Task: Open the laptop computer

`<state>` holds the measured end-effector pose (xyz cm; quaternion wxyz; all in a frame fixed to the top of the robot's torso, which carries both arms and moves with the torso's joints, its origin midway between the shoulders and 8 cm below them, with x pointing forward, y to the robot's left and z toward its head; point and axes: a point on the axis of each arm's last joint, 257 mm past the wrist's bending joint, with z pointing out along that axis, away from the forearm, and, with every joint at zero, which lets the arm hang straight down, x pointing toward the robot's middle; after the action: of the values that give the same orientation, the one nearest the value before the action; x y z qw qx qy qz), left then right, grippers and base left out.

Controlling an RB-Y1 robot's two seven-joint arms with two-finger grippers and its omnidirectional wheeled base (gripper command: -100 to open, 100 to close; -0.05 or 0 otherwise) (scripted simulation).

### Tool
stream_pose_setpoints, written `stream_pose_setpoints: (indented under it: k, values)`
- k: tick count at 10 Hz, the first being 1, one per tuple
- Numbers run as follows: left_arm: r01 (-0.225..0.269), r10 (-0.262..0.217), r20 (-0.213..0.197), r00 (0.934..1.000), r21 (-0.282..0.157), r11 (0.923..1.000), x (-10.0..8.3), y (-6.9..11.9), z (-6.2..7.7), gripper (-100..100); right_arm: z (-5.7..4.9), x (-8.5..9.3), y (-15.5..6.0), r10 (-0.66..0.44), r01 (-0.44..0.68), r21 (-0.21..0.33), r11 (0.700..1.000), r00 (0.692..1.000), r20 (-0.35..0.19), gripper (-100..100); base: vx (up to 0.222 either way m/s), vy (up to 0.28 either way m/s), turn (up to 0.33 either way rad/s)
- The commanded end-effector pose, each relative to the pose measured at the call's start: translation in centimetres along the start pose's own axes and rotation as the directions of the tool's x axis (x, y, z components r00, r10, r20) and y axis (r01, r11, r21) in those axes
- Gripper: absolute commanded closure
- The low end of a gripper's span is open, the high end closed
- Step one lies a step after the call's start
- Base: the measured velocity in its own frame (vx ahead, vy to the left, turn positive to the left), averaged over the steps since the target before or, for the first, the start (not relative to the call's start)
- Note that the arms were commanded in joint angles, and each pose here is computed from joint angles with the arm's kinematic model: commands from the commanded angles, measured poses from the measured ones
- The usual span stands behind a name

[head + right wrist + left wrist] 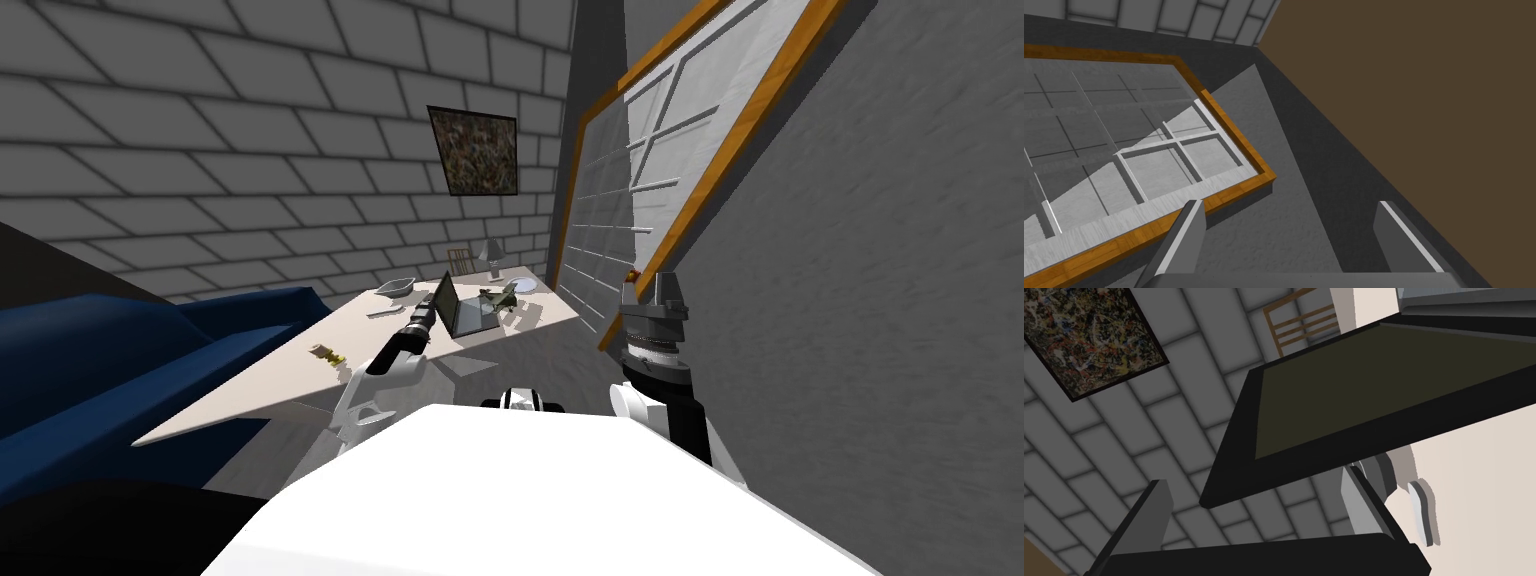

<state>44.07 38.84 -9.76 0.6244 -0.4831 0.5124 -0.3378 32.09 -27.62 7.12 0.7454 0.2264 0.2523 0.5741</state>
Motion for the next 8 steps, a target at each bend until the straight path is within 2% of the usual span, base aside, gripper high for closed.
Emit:
stream_pose_setpoints:
  k: [1,2,3,5,6,8]
  values:
    - [0.000,0.000,0.001,1.0000,-0.001,1.0000,0.0,0.0,0.0,100,0.0,0.0,0.0,0.000,0.000,0.000,1.000,1.000,0.000,0,0.008,0.003,0.010]
    - [-0.079,0.080,0.005,0.9968,-0.010,0.9968,-0.5,0.3,-0.2,100,0.0,0.0,0.0,0.000,0.000,0.000,1.000,1.000,0.000,0,0.029,-0.057,-0.033]
    - [-0.118,0.118,0.007,0.9929,-0.015,0.9929,-0.8,0.5,-0.2,100,0.0,0.0,0.0,0.000,0.000,0.000,1.000,1.000,0.000,0,0.027,-0.111,-0.030]
    - [-0.195,0.196,0.010,0.9806,-0.024,0.9804,-1.3,0.8,-0.4,100,0.0,0.0,0.0,0.000,0.000,0.000,1.000,1.000,0.000,0,0.025,-0.110,-0.025]
    - [-0.271,0.272,0.011,0.9623,-0.032,0.9620,-1.7,1.0,-0.5,100,0.0,0.0,0.0,0.000,0.000,0.000,1.000,1.000,0.000,0,0.045,-0.148,-0.061]
    - [-0.345,0.346,0.012,0.9382,-0.041,0.9377,-2.2,1.3,-0.7,100,0.0,0.0,0.0,0.000,0.000,0.000,1.000,1.000,0.000,0,0.030,-0.131,-0.043]
